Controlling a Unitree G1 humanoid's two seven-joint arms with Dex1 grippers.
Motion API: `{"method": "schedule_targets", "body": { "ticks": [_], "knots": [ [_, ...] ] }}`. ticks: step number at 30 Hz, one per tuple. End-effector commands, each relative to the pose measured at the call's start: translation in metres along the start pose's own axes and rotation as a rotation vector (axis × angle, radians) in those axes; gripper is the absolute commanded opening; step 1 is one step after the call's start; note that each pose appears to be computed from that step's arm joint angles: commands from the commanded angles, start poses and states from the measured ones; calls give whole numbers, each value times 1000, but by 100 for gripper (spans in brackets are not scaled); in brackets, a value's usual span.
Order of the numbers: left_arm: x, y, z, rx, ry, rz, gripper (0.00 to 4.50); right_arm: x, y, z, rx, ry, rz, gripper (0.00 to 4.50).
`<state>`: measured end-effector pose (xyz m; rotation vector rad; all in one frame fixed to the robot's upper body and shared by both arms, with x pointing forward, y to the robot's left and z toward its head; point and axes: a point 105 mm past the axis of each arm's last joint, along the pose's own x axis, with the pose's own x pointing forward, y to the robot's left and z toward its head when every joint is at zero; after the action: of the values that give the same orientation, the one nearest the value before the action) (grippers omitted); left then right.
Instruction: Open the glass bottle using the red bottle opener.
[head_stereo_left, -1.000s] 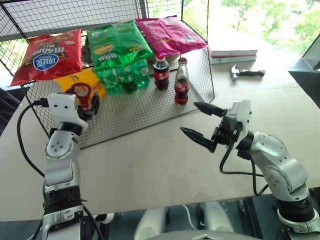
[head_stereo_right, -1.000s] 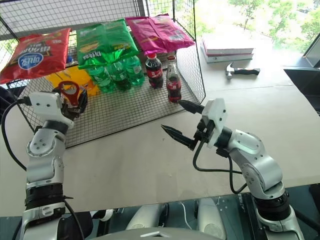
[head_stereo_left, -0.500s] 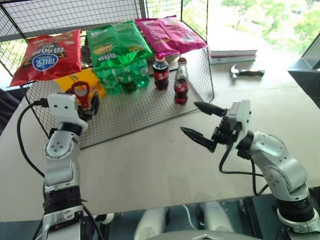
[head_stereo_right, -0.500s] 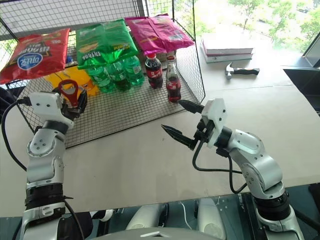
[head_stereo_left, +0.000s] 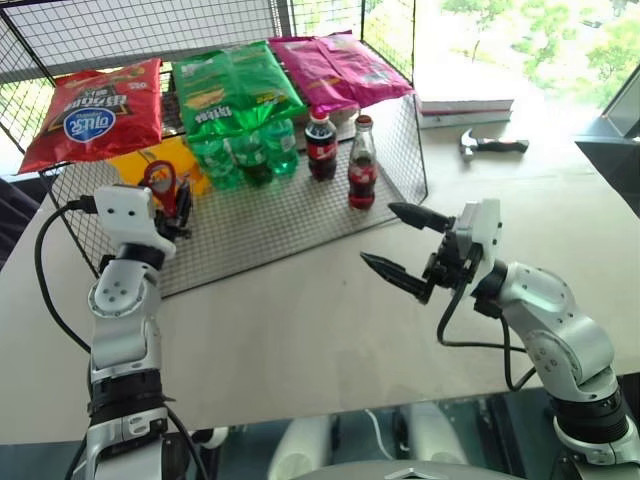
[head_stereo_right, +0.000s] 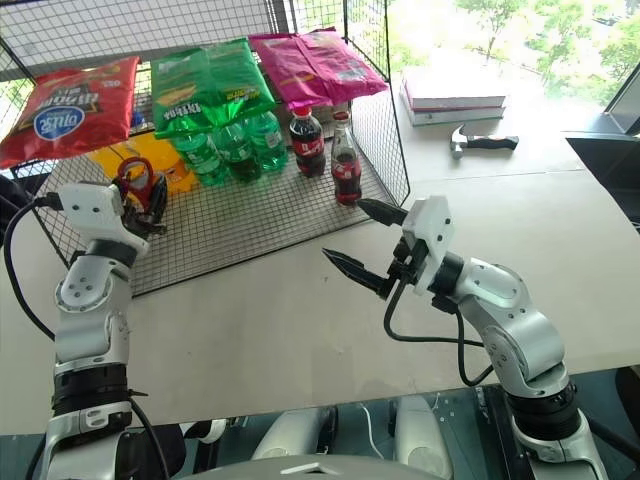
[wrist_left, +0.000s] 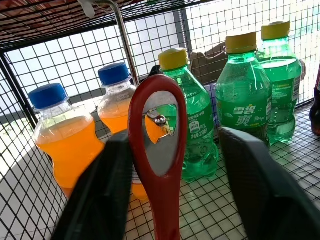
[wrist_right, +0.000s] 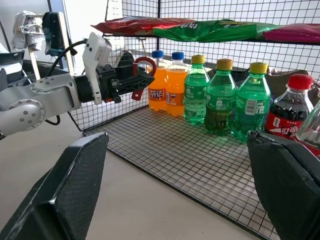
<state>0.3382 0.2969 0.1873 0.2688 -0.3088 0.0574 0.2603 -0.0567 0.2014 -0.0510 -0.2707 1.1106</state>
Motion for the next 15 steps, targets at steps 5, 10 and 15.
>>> {"method": "schedule_targets", "body": {
  "ticks": [5,10,15],
  "knots": [
    [-3,1,8,-34,-25,-1,5,2,2,11,-33,-42,6,446],
    [-4,0,14,-150,-53,-13,5,3,2,10,-33,-44,5,446],
    [-8,0,28,-352,-121,-23,5,3,1,8,-30,-43,3,446]
  ]
}}
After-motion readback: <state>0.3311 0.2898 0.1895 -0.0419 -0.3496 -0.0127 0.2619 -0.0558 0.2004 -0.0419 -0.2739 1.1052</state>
